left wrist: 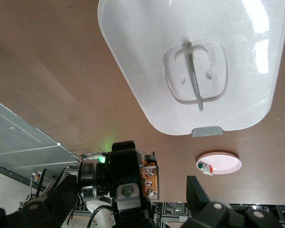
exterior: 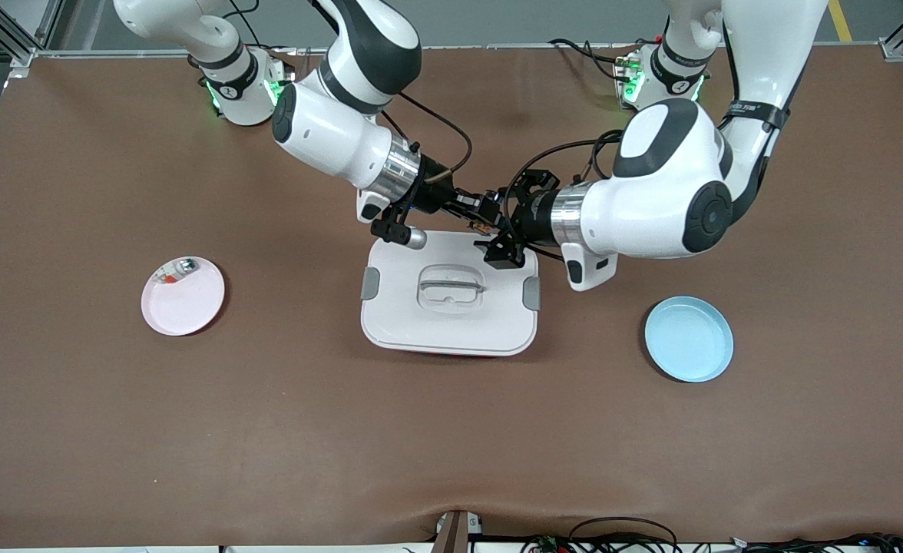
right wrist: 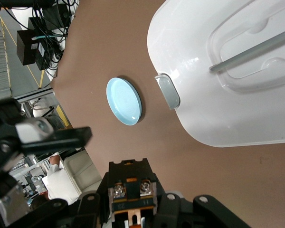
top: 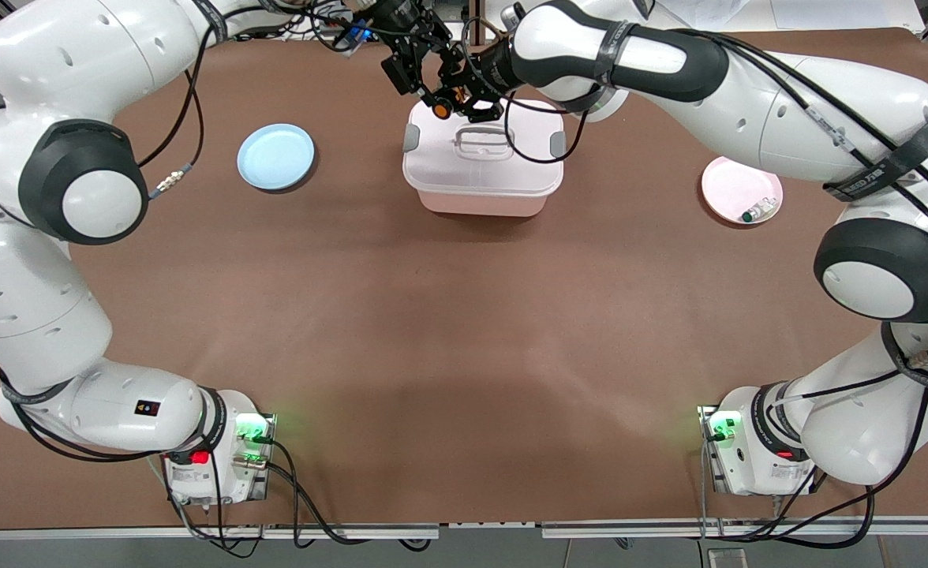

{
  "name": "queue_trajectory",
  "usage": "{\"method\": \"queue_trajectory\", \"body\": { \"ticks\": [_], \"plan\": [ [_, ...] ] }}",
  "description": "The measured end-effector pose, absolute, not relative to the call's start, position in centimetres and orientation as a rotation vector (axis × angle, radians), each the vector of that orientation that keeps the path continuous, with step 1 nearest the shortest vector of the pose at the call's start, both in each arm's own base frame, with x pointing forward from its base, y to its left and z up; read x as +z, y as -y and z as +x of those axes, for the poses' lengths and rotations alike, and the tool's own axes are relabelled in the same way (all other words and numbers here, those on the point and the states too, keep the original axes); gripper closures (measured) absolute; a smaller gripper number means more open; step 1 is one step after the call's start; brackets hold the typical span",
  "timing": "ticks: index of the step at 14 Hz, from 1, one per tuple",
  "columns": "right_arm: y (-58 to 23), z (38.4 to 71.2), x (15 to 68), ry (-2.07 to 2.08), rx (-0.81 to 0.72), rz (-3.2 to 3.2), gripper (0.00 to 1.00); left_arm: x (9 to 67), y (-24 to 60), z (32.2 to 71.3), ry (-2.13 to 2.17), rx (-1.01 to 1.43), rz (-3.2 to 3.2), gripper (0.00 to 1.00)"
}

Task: Transfer orange switch to right arm and place
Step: 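Carry the switch to the white plate while the left gripper withdraws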

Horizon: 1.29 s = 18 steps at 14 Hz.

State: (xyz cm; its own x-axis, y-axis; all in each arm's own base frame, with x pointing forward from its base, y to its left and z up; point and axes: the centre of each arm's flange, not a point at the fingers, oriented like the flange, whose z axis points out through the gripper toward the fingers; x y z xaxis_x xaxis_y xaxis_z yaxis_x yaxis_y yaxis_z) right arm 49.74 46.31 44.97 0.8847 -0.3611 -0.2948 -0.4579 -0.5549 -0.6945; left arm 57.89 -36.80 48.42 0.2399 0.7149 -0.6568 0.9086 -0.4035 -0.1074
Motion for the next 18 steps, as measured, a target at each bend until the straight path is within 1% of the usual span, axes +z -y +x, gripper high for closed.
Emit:
{"method": "queue_trajectory", "body": {
  "ticks": [2,5,9,12,15,18],
  "plan": [
    [-45.7,49.7,46.1,-0.512,0.163,-2.277,0.66,49.2,35.4,59.1,-1.522,-0.840,2.240,0.00],
    [-44.1,49.7,47.8,-0.423,0.167,-2.366,0.66,49.9,33.5,60.4,-1.479,-0.644,2.356,0.00],
    [-41.7,49.9,49.4,-0.327,0.187,-2.479,0.66,50.3,31.4,61.4,-1.329,-0.343,2.588,0.00],
    [-38.3,50.0,51.4,-0.102,0.211,-2.631,0.66,52.0,26.8,63.0,-1.167,-0.141,2.724,0.00],
    [-33.1,51.0,53.5,0.214,0.232,-2.786,0.66,53.9,20.4,64.3,-1.003,-0.060,2.820,0.00],
    [-28.2,52.3,54.7,0.481,0.216,-2.858,0.66,55.8,14.5,64.5,-0.771,-0.024,2.936,0.00]
  ]
}}
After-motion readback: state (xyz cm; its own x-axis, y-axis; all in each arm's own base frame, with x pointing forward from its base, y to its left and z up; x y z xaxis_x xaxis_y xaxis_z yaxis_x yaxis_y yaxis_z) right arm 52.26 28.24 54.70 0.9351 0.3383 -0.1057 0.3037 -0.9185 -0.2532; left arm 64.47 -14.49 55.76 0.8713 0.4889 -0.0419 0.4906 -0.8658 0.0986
